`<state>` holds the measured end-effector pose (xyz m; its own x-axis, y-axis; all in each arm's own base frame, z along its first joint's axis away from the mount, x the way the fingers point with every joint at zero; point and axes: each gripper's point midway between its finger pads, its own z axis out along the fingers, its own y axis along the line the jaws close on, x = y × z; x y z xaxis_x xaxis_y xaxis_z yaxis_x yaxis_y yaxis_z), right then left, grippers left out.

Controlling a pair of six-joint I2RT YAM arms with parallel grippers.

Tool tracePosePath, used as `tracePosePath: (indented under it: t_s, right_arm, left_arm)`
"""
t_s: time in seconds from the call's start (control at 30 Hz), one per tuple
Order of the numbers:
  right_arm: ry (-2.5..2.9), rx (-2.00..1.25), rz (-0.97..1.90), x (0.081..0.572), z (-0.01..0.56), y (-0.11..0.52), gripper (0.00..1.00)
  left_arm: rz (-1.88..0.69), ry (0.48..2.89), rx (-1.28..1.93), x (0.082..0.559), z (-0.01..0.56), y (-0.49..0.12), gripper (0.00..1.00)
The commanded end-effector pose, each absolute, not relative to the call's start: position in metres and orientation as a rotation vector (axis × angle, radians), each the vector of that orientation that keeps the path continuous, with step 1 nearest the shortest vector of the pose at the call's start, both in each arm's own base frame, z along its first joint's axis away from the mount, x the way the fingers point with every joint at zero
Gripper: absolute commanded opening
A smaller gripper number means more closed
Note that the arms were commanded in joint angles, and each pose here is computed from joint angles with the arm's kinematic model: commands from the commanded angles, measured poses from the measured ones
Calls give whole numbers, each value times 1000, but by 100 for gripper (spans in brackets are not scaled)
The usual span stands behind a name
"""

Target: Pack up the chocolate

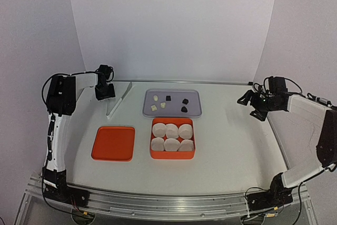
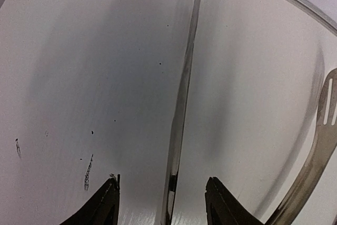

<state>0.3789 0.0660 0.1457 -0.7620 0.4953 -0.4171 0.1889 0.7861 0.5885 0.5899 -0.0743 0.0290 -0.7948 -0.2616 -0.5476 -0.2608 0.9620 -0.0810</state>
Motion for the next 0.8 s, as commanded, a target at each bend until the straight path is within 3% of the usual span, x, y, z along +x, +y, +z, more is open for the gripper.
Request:
tracePosePath:
  t_s: [0.0,0.23,0.43,0.6,0.77]
  right_arm:
    - [2384,467,745,385,155,71,96]
    - [2392,448,744,380,152,71,96]
    - [2391,422,764,373,153,75,96]
    - [2366,371,816,375,167,82,97]
    - [2310,294,905,387,199,97,98]
  left_arm:
    - [29,2509,-366,601,32,-72,48]
    - [66,2511,-384,608,14,-68,31]
    - [79,2509,-383,612,10,-69,0]
    - [62,2438,-374,624,51,-76,0]
    - [-69,2250,-374,632,154,-105,0]
